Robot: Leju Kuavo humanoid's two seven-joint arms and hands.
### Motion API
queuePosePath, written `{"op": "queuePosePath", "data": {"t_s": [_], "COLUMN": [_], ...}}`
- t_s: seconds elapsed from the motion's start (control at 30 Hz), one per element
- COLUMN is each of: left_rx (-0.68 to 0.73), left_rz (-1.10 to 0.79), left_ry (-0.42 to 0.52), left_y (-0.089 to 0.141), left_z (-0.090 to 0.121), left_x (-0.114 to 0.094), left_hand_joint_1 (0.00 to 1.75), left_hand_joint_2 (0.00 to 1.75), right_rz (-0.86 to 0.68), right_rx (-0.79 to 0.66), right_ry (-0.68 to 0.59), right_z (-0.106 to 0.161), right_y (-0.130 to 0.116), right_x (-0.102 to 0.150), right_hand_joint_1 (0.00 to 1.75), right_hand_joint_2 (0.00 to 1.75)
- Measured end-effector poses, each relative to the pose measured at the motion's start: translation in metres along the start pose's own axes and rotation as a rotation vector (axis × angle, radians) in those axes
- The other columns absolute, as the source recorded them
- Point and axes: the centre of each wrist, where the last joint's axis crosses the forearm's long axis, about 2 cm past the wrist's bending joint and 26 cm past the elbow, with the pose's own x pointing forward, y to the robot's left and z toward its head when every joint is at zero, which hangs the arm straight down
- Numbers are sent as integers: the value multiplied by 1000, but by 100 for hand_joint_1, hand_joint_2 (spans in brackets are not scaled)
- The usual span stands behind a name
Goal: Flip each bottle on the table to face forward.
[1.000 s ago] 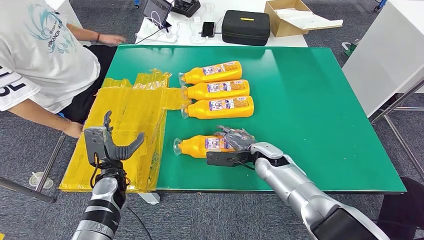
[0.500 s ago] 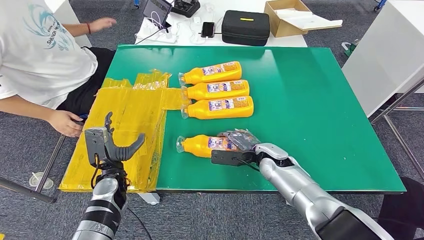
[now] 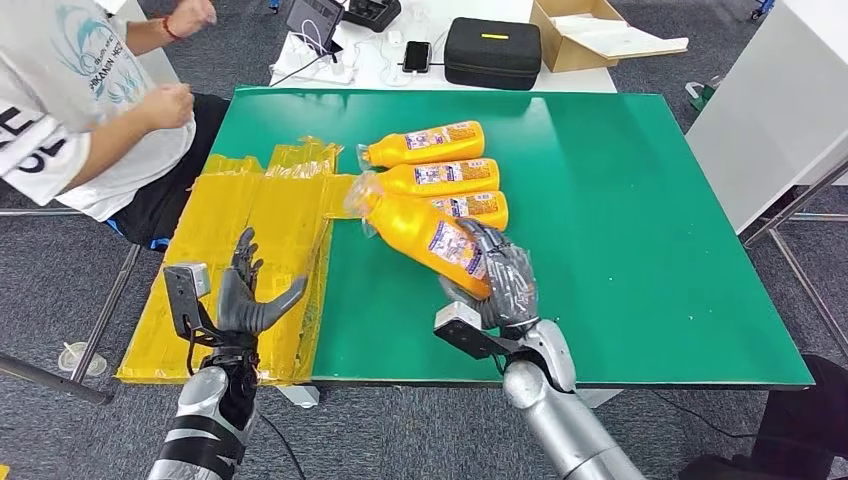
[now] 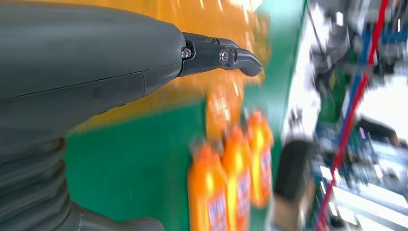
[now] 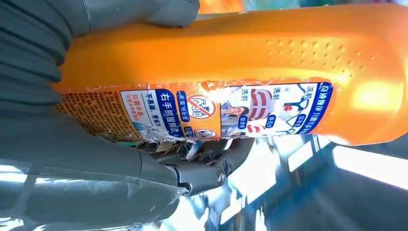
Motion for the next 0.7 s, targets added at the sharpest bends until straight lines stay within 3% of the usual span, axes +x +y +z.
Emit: {"op": "queuePosePath", "data": {"t_s": [0.1,0.23,0.7], "left_rx": [-65,-138,-337], "left_rz": [75,145,267], "left_ry": [-8,-16,-17], "left_y": [-9,-17,-36], "left_z": [-4,-6,-5], "left_x": [5,8,11], "left_hand_joint_1": [0,0,0], "left_hand_joint_2": [175,175,175], "right_rz": [-28,-58,-163], "right_rx": [-125,-189,-132], "right_ry": [-2,26,78], "right_z": [6,15,33], "right_y": [-1,1,37], "right_x": [5,7,19], "right_hand_joint_1": [175,175,175], "right_hand_joint_2": [175,175,175]}}
